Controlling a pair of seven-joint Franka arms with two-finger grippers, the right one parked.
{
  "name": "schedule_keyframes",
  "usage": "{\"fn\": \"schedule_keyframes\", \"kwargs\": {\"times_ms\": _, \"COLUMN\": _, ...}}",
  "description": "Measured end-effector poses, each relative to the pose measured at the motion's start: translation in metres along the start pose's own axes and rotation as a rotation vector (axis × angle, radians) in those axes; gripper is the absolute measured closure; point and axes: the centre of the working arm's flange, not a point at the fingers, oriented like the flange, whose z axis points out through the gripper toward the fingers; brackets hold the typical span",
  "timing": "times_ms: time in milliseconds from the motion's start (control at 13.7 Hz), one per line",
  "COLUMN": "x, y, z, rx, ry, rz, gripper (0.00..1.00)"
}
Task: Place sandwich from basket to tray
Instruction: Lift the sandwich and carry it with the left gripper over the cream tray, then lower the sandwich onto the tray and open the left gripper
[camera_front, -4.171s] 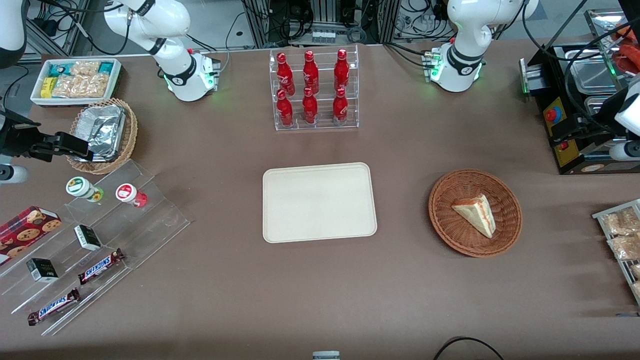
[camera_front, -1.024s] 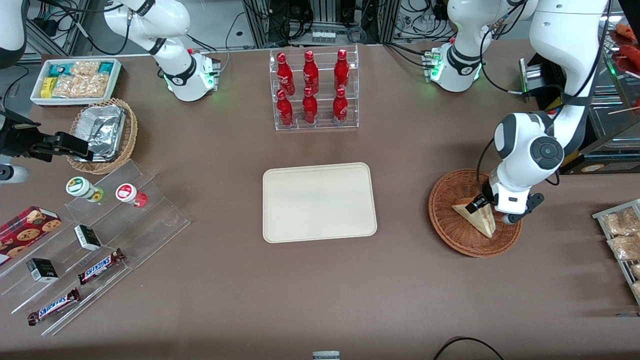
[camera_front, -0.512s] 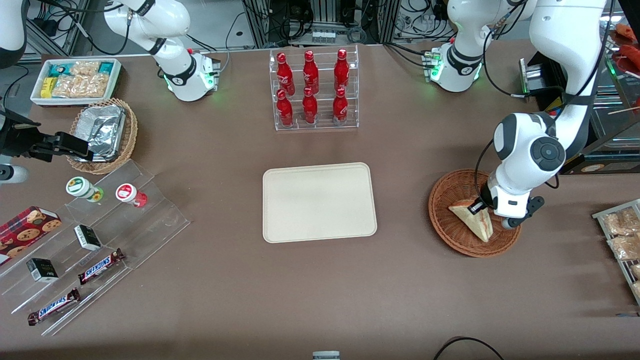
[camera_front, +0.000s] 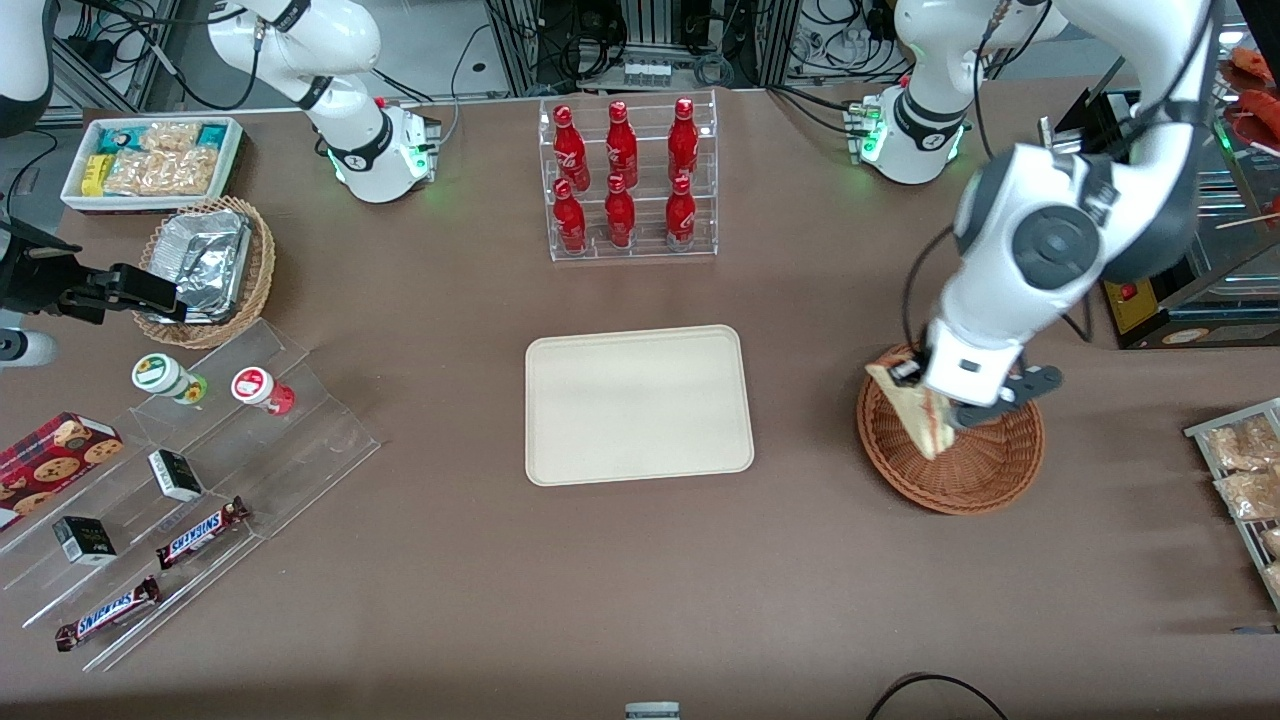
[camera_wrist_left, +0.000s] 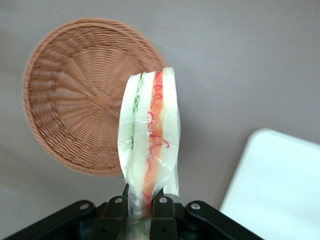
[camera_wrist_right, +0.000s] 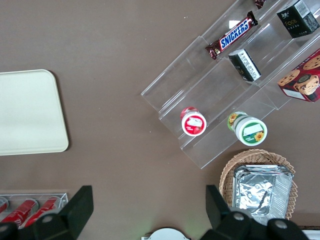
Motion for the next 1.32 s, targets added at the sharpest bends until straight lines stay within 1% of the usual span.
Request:
{"fn": "schedule_keyframes", "kwargs": {"times_ms": 146, "x": -0.032, "y": 0.041, "z": -0.010, "rx": -0.015, "ry": 0.009, "rz": 0.088, "gripper": 0.85}}
{"fn": "schedule_keyframes", "kwargs": {"times_ms": 220, "x": -0.050, "y": 0.062, "z": -0.009, "rx": -0.019, "ry": 0.006, "rz": 0.131, "gripper": 0.85}}
{"fn": "schedule_keyframes", "kwargs": {"times_ms": 366, "x": -0.088, "y": 0.107, "z": -0.007, "rx": -0.030, "ry": -0.003, "rz": 0.192, "gripper": 0.85}}
{"fn": "schedule_keyframes", "kwargs": {"times_ms": 512, "x": -0.118, "y": 0.152, "z": 0.001, "rx": -0.046, "ry": -0.021, "rz": 0.232, "gripper": 0.85}}
{"fn": "schedule_keyframes", "kwargs": {"times_ms": 585, "x": -0.129, "y": 0.172, "z": 0.010, "rx": -0.041, "ry": -0.023, "rz": 0.244, "gripper": 0.85}}
{"fn": "schedule_keyframes", "kwargs": {"times_ms": 732, "x": -0.145, "y": 0.207, "z": 0.038, "rx": -0.009, "ry": -0.013, "rz": 0.241, "gripper": 0.85}}
{"fn": "schedule_keyframes", "kwargs": {"times_ms": 951, "x": -0.164, "y": 0.252, "z": 0.082, "rx": 0.014, "ry": -0.015, "rz": 0.247, "gripper": 0.85}}
{"fn": "schedule_keyframes", "kwargs": {"times_ms": 1024, "x": -0.169, "y": 0.264, "z": 0.094, "rx": 0.011, "ry": -0.012, "rz": 0.250, "gripper": 0.85}}
{"fn": "schedule_keyframes", "kwargs": {"times_ms": 1171, "x": -0.176, "y": 0.283, "z": 0.115, "rx": -0.022, "ry": 0.005, "rz": 0.259, "gripper": 0.85}}
{"fn": "schedule_keyframes", "kwargs": {"times_ms": 1244, "x": -0.181, "y": 0.290, "z": 0.126, "rx": -0.026, "ry": 0.012, "rz": 0.271, "gripper": 0.85}}
{"fn": "schedule_keyframes", "kwargs": {"times_ms": 1317, "x": -0.187, "y": 0.294, "z": 0.139, "rx": -0.017, "ry": 0.017, "rz": 0.283, "gripper": 0.85}}
